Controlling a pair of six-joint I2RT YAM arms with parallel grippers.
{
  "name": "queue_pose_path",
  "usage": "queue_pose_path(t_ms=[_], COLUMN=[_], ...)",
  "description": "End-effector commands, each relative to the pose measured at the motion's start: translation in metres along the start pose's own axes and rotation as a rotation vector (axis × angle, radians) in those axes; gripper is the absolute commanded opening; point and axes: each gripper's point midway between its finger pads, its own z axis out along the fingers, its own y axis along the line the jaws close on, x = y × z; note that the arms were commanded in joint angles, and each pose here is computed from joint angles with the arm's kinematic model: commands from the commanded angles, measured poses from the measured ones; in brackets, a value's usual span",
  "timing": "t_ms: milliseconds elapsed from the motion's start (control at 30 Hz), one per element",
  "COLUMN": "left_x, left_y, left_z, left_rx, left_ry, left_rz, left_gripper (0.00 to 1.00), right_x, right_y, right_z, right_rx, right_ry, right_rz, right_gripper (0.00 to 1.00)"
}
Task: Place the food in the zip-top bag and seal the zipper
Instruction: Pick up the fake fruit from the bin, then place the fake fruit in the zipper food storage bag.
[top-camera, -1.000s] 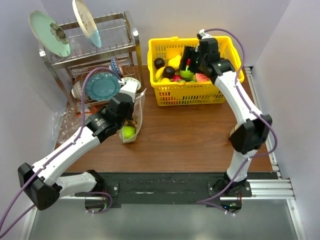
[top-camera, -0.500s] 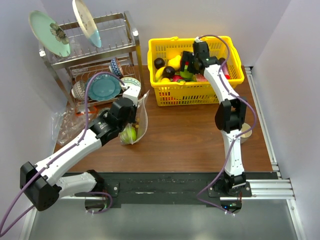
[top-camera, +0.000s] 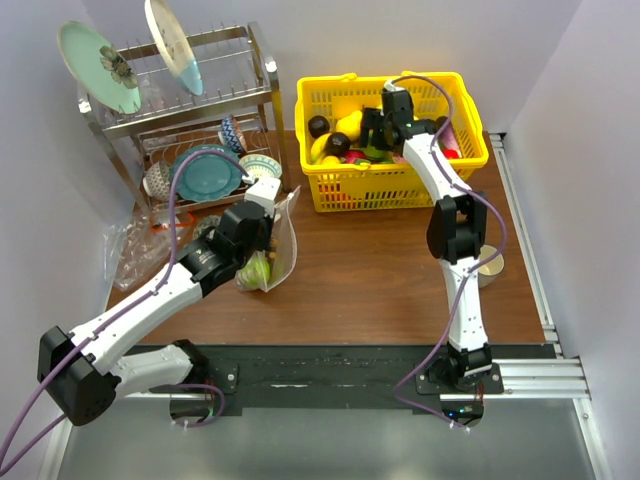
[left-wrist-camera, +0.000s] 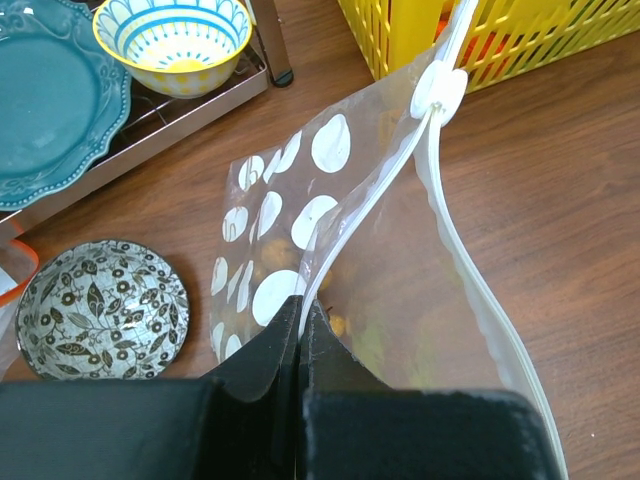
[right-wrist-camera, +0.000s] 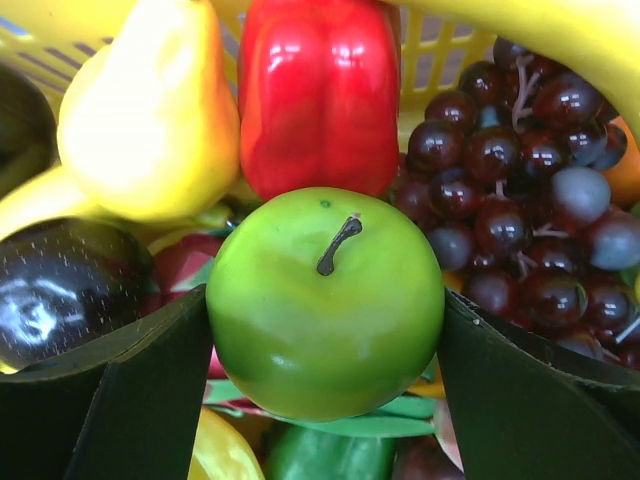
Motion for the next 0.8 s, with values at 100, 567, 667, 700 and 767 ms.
queue_pose_path(t_ms=[100, 567, 667, 700, 767], left_x=[-0.013, -0.030, -0.033, -0.031, -0.033], left_y=[-0.004, -0.013, -0.016, -0.017, -0.020], left_z=[0.002, 0.003, 0.004, 0.006, 0.007], left_rx=[0.020, 0.049, 0.048, 0.050, 0.055], left_ry=[-0.048, -0.024, -0.007, 0.007, 0.013], left_rz=[-0.023, -0.022, -0.039, -0.043, -0.059], left_gripper=[0.00, 0.00, 0.00, 0.00, 0.00], right_x=[-0.085, -0.069, -0.040, -0.041, -0.002], right_y=[0.018, 0.070, 0.091, 0.097, 0.115], right_z=[-0.088, -0.254, -0.298, -0.328, -0.339], right_rx=[-0.096, -0.496, -0.622, -0.669, -0.732], right_ry=[-0.219, -0.246, -0.231, -0.279, -0.222], right_rz=[-0.015, -0.025, -0.031, -0.038, -0.052], right_gripper=[0.60, 0.59, 0.59, 0.59, 0.60])
